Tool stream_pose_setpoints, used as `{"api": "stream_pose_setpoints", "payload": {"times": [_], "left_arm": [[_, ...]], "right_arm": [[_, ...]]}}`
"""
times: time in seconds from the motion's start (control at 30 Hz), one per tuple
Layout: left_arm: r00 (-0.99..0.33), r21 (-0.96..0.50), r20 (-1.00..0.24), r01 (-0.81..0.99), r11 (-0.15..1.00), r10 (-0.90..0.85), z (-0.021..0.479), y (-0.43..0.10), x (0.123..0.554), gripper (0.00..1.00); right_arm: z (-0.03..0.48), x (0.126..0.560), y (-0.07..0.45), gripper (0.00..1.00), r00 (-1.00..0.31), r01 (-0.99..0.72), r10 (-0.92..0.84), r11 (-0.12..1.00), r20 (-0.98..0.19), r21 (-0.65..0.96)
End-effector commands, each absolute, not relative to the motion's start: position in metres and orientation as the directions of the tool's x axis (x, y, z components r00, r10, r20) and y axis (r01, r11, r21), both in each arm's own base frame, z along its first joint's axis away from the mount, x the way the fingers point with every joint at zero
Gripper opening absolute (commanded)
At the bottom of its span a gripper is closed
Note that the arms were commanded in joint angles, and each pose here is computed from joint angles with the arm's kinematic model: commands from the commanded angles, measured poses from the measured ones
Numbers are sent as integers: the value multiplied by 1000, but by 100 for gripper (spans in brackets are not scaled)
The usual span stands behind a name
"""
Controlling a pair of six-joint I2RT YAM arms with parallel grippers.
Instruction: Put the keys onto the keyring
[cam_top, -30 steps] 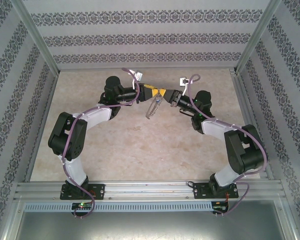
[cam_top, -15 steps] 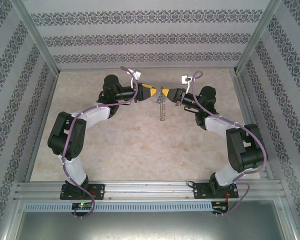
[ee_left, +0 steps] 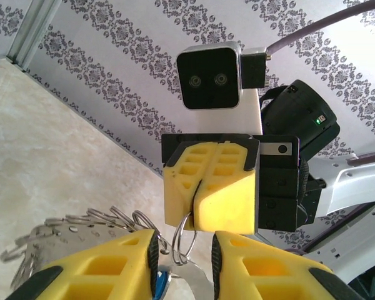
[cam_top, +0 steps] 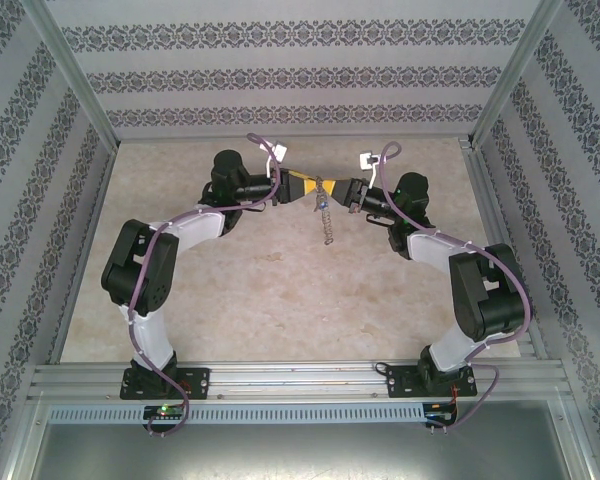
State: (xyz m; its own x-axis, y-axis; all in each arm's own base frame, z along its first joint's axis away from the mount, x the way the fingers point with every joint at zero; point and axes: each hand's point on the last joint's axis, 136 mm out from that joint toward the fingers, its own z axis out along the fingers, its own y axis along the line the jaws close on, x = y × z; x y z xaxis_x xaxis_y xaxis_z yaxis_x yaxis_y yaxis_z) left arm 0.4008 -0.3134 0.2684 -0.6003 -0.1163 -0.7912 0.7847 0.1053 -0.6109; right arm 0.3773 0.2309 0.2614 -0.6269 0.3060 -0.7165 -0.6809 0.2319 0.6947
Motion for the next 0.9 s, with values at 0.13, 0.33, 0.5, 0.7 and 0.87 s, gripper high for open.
{"api": "stream_pose_setpoints", "payload": {"times": [0.13, 0.33, 0.5, 0.7, 0.87], "left_arm": [[-557, -565, -823, 823, 54, -112, 281, -325, 395, 30], [-554, -561, -825, 826, 45, -113, 282, -326, 394, 22], [-547, -555, -828, 831, 43, -119, 284, -326, 393, 17], [-547, -555, -829, 831, 46, -120, 283, -326, 393, 19], [-546, -554, -829, 831, 49, -121, 282, -326, 393, 20]], "right_arm": [[283, 375, 243, 0, -564, -753, 303, 194, -768, 629], [279, 377, 245, 0, -573, -745, 304, 195, -761, 638], [277, 378, 243, 0, -571, -740, 311, 205, -760, 640], [274, 384, 232, 0, -565, -724, 337, 234, -753, 649], [275, 385, 229, 0, -565, -724, 339, 234, -752, 649]]}}
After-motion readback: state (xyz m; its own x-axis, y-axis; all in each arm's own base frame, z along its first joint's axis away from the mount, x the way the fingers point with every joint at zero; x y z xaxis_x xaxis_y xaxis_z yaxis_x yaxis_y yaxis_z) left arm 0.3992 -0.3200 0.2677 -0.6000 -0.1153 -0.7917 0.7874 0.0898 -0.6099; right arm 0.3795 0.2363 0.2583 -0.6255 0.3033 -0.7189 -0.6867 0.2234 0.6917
